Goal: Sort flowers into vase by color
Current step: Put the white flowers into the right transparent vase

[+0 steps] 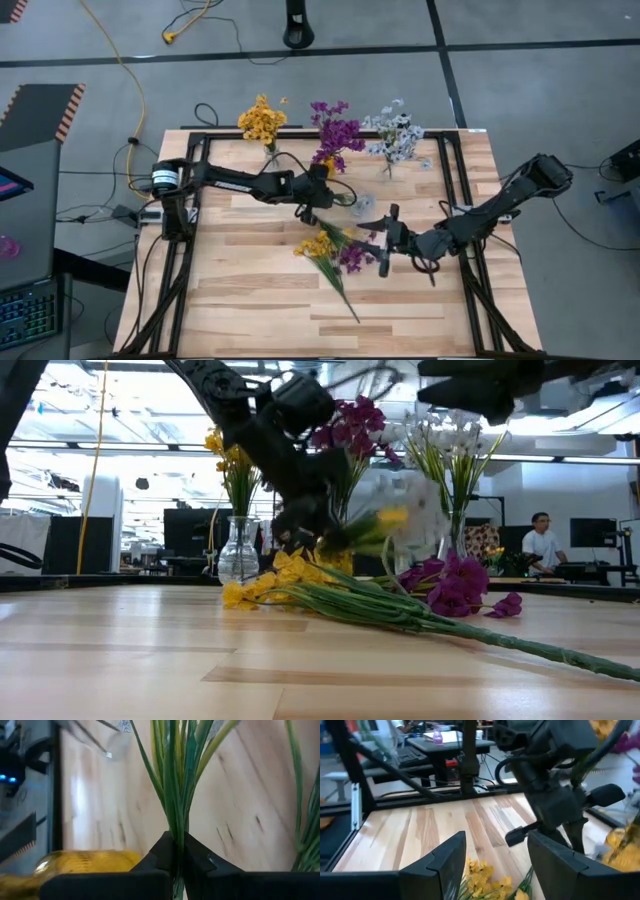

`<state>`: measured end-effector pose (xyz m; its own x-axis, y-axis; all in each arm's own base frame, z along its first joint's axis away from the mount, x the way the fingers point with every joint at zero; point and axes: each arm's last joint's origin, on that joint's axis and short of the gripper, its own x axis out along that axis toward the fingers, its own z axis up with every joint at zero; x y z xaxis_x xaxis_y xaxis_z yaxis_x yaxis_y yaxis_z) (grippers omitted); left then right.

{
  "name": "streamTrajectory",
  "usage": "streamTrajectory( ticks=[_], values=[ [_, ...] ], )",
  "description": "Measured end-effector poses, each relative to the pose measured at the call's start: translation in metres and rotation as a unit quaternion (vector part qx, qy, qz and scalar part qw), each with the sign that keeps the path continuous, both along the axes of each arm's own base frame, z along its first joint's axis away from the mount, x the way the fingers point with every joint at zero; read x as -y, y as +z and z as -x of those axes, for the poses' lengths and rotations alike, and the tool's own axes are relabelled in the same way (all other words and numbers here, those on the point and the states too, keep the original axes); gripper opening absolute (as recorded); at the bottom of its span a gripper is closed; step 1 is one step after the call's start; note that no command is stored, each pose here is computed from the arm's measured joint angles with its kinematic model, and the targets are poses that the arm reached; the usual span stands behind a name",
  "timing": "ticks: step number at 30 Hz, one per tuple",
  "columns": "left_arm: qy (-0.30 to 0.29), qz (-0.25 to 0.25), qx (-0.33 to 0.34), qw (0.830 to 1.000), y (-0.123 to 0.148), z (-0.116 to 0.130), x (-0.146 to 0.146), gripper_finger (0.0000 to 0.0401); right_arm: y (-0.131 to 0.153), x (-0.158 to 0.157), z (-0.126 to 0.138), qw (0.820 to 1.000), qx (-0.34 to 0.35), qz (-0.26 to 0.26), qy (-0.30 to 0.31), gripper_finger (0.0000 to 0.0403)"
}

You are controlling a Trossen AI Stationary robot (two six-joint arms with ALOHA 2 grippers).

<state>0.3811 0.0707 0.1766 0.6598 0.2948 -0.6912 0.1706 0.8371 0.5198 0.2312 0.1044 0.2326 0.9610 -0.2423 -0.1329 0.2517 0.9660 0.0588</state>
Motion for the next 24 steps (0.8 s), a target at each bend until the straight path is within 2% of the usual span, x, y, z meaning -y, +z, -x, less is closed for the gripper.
streamTrajectory(
  ticks=[6,13,17,20,24],
  values=[
    [0.027,0.09,0.061,0.994,0.026,0.006,0.004,0.0003,0.01,0.0,0.01,0.999,0.0,0.049,-0.01,0.024],
    [0.037,0.171,0.099,0.98,0.047,0.013,0.008,0.0003,0.016,-0.006,0.024,0.998,-0.005,0.061,-0.018,0.024],
    [0.036,0.236,0.112,0.965,0.053,0.015,0.011,0.0003,0.022,-0.016,0.038,0.998,0.005,0.063,-0.016,0.024],
    [0.035,0.279,0.128,0.951,0.055,0.013,0.013,0.0003,0.024,-0.024,0.047,0.997,0.01,0.067,-0.037,0.024],
    [0.033,0.305,0.185,0.934,0.056,0.009,0.021,0.0003,0.022,-0.034,0.055,0.997,0.016,0.058,-0.052,0.024]
  ],
)
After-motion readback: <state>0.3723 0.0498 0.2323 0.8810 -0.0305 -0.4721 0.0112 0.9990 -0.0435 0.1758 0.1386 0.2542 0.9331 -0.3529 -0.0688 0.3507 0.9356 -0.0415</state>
